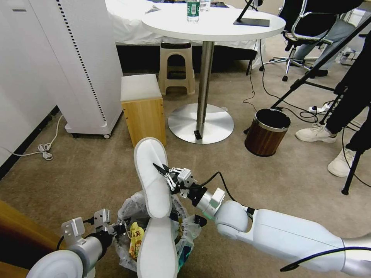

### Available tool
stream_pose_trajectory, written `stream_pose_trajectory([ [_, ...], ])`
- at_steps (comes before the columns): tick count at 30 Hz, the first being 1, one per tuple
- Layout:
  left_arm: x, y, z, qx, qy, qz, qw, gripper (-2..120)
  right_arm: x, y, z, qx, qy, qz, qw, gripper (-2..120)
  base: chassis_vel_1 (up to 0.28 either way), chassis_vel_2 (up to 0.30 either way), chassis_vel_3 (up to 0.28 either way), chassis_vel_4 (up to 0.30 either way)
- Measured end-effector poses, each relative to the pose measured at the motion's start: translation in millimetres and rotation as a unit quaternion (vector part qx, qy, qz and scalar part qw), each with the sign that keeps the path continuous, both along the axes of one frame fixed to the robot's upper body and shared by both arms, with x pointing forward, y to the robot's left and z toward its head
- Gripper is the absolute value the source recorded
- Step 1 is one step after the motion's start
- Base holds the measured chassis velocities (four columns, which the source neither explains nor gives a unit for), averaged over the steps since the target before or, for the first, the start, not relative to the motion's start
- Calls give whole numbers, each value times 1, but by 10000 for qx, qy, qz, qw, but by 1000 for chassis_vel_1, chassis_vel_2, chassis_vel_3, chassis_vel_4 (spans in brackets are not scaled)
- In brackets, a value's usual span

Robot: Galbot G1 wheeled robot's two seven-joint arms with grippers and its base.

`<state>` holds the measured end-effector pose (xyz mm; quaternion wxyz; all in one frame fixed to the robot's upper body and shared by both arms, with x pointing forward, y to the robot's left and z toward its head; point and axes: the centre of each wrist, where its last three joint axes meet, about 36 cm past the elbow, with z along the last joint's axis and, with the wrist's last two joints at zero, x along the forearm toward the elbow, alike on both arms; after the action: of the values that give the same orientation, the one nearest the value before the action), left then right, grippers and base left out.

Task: Pick up the trash bin and place the garbage on the floor into it.

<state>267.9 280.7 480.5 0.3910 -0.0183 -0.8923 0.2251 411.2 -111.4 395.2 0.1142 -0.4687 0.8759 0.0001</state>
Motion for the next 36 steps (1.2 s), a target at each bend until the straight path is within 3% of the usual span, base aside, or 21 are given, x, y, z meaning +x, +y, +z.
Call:
stream_pose_trajectory([
  [6, 0, 0, -1, 29, -5, 16, 10000, 0, -6, 3, -2, 2, 0, 150, 9999, 0, 0, 0, 0, 0],
  [10, 0, 0, 0, 28, -19, 11, 10000, 0, -19, 11, 2, 221, 468, 110, 9986, 0, 0, 0, 0, 0],
  [18, 2, 1, 1, 32, -32, -11, 10000, 0, -19, 15, 2, 241, 543, 316, 9977, 0, 0, 0, 0, 0],
  [26, 2, 3, 5, 30, -72, 9, 10000, 0, -30, 42, 16, 558, 986, 886, 9896, 0, 0, 0, 0, 0],
  [36, 7, 7, 5, 54, -94, 79, 9999, 0, -51, 40, 14, 478, 1297, 1029, 9850, 0, 0, 0, 0, 0],
])
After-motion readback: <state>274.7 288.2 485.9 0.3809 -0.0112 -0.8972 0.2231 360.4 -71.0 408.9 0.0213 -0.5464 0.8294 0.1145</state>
